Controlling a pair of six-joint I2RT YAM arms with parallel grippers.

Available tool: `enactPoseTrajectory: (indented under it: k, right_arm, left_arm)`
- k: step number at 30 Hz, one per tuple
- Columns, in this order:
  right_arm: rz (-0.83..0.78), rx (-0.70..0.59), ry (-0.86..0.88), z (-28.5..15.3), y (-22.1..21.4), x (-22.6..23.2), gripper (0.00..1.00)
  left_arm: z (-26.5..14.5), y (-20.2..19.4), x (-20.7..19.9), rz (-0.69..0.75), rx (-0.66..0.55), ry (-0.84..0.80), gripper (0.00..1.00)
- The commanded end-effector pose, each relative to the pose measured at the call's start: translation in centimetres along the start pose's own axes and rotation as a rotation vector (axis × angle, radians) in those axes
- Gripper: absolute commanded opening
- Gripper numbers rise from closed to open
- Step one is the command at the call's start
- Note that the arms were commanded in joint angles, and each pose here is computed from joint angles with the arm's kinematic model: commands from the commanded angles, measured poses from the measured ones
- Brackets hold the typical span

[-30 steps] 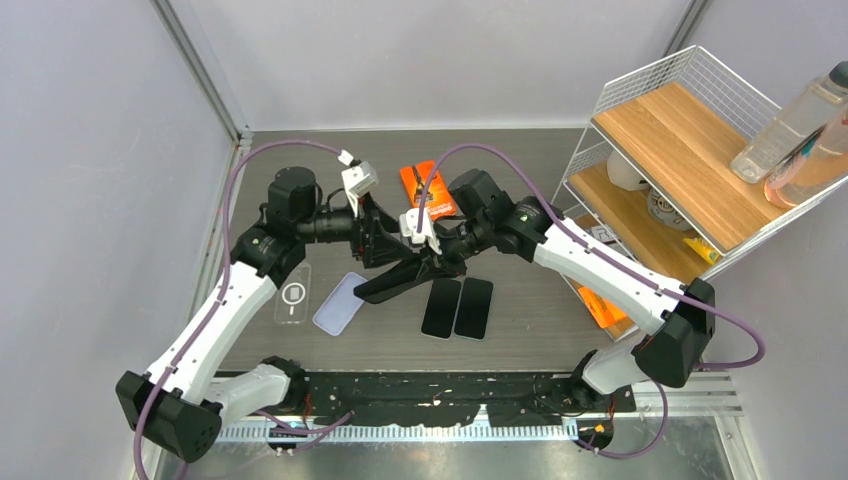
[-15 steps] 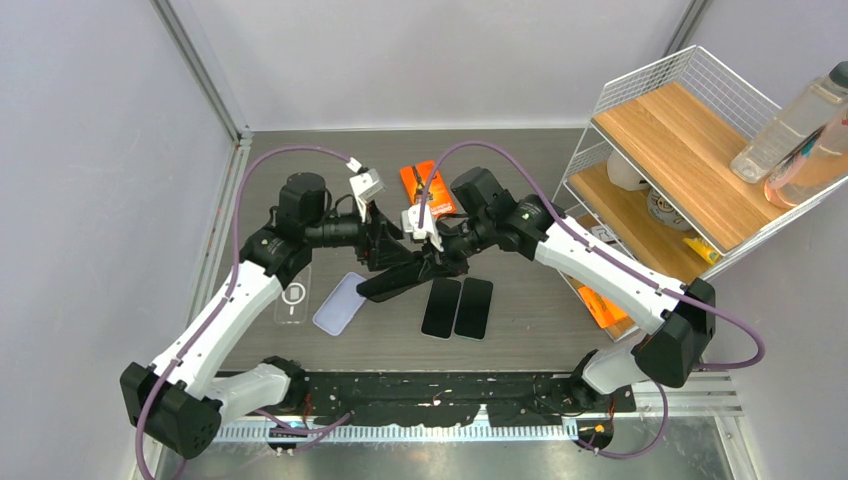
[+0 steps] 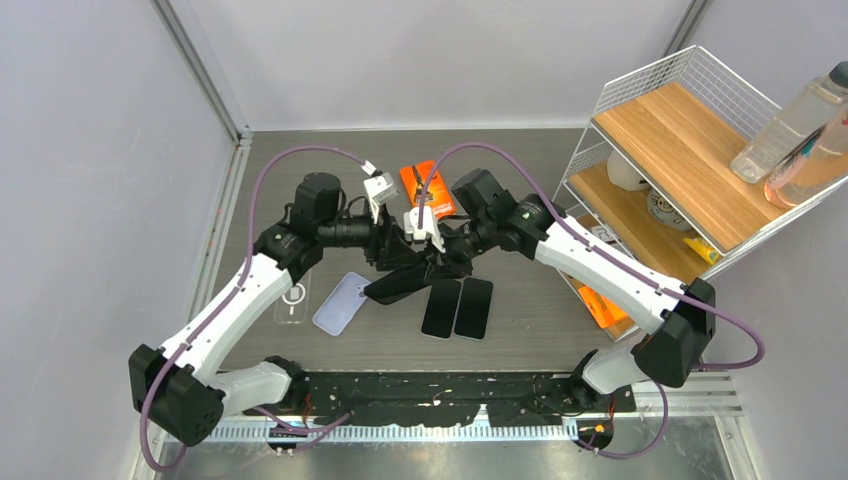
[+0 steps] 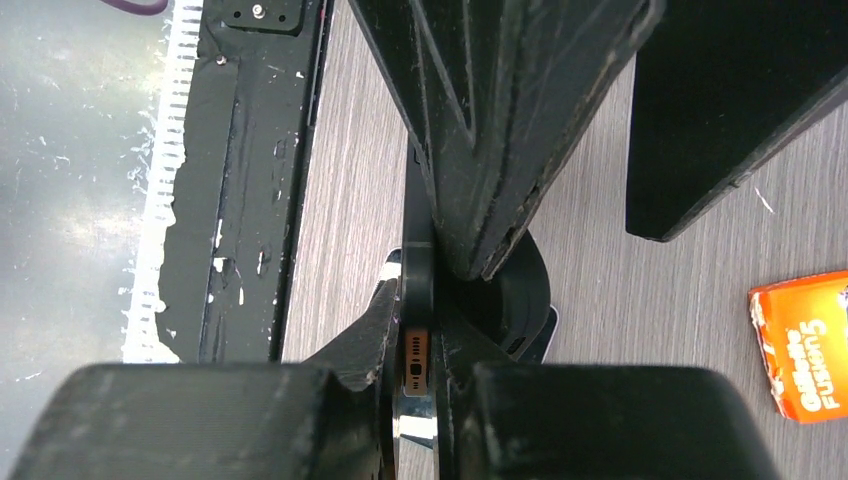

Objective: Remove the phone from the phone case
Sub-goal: Remove the phone case from the phone.

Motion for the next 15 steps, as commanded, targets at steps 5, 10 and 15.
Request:
enactPoseTrajectory:
  k: [5, 10, 15]
  right_arm:
    - [-0.153, -0.179, -0.058, -1.9, 5.6, -0.6, 0.05]
    - [-0.147, -0.173, -0.065, -1.7, 5.6, -0.8, 0.05]
    - [-0.14, -0.154, -0.064, -1.6, 4.9, -0.7, 0.05]
  left_arm:
    - [1.5, -2.2, -0.5, -0.06, 0.083, -0.075, 0.56]
    - [2.4, -3.1, -0.8, -0.082, 0.107, -0.119, 0.44]
    - [3.6, -4.6, -0.1, -0.161, 0.147, -0.145, 0.0]
Point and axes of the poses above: each gripper's point midway between its finger pads, its own z axis out along the fingers, its own x axis along the line the jaws close on, y = z × x, the point moved 4 cm from there along -z, back along the fingers, and after that the axes turned 6 degrees about z, right-handed, at the moved point
